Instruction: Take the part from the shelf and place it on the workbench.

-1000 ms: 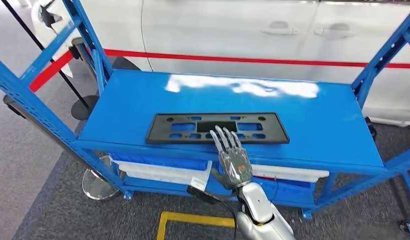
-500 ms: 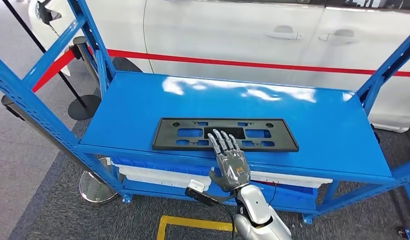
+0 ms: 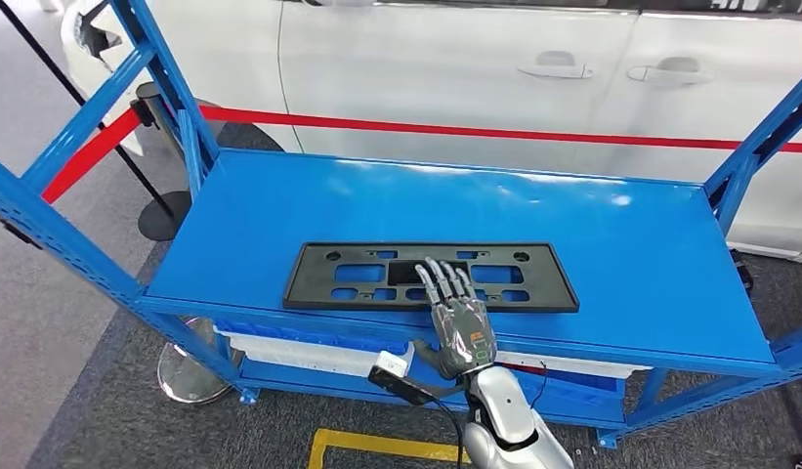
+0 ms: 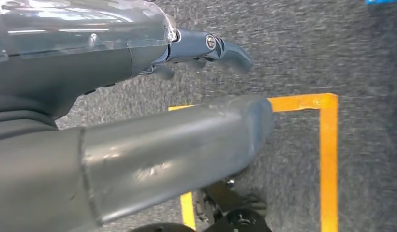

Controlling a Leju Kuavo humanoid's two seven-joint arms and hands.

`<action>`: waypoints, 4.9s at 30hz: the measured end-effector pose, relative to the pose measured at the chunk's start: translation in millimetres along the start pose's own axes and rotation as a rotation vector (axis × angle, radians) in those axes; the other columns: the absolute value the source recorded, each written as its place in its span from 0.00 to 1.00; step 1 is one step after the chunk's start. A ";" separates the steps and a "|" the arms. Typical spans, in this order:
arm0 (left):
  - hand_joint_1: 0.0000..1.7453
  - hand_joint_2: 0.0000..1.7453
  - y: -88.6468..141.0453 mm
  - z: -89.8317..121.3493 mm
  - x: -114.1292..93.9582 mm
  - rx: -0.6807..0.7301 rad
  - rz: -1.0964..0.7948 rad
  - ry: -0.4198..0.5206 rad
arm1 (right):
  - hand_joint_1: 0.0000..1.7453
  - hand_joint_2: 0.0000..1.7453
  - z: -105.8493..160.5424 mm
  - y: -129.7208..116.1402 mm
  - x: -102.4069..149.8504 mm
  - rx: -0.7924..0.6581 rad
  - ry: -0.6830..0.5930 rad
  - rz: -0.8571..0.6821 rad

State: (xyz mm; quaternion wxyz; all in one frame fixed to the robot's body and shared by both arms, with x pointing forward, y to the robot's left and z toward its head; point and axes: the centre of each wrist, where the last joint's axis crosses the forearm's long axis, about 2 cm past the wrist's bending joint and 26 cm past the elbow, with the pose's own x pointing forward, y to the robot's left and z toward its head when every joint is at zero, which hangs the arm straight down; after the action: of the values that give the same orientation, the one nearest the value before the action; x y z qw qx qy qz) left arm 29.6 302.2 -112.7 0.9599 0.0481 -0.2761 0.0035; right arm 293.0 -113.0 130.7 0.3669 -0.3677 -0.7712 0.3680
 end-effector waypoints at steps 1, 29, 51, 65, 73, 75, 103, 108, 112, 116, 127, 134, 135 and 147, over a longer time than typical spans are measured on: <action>0.00 0.00 0.1 0.0 0.0 0.000 0.001 0.000 | 0.00 1.00 -0.4 -0.1 0.6 -0.001 0.001 -0.004; 0.00 0.00 2.5 0.0 -0.3 0.001 -0.035 -0.004 | 0.00 1.00 -28.6 -14.0 -8.5 -0.064 0.035 0.039; 0.00 0.00 6.4 1.1 -3.2 -0.008 -0.069 0.006 | 0.00 1.00 -48.2 -23.4 -40.6 -0.013 0.019 0.274; 0.00 0.00 0.7 0.1 -0.4 -0.033 -0.096 -0.005 | 0.00 1.00 -55.8 -11.0 -35.4 0.070 -0.004 0.329; 0.00 0.00 0.9 -1.1 1.9 -0.041 -0.109 -0.019 | 0.98 1.00 -63.2 -0.9 -26.3 0.122 -0.019 0.328; 0.00 0.00 0.0 -1.1 2.2 -0.046 -0.113 -0.021 | 1.00 1.00 -66.3 2.2 -23.0 0.151 -0.029 0.330; 0.00 0.00 -3.2 0.0 0.6 -0.047 -0.086 -0.013 | 1.00 1.00 -71.3 16.2 -16.4 0.249 -0.037 0.244; 0.00 0.00 -5.5 1.2 -1.5 -0.036 -0.068 -0.007 | 1.00 1.00 -66.1 3.3 -3.0 0.152 -0.053 -0.048; 0.00 0.00 -7.6 2.8 -4.1 -0.021 -0.046 0.000 | 1.00 1.00 -60.9 -14.0 8.4 0.058 -0.072 -0.239; 0.00 0.00 -12.7 4.9 -6.9 -0.006 -0.018 0.004 | 1.00 1.00 -53.4 -42.0 19.8 -0.100 -0.120 -0.538; 0.00 0.00 -21.1 9.5 -13.6 0.020 0.045 0.009 | 1.00 1.00 11.7 -117.8 26.0 -0.398 -0.234 -0.957; 0.00 0.00 -24.1 10.0 -13.6 0.021 0.038 0.017 | 1.00 1.00 37.2 -127.8 20.6 -0.435 -0.190 -1.107; 0.00 0.00 -25.7 10.6 -14.2 0.023 0.046 0.021 | 1.00 1.00 42.8 -127.3 19.5 -0.437 -0.173 -1.116; 0.00 0.00 -41.1 12.6 -12.8 0.026 0.106 0.025 | 1.00 1.00 102.2 -111.7 12.8 -0.379 -0.002 -1.168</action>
State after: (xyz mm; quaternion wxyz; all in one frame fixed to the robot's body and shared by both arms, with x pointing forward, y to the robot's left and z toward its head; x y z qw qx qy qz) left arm 13.4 260.3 -112.7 0.9611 0.0459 -0.2659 0.0588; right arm 168.4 -184.0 181.0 0.4354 0.0571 -0.8977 -0.0369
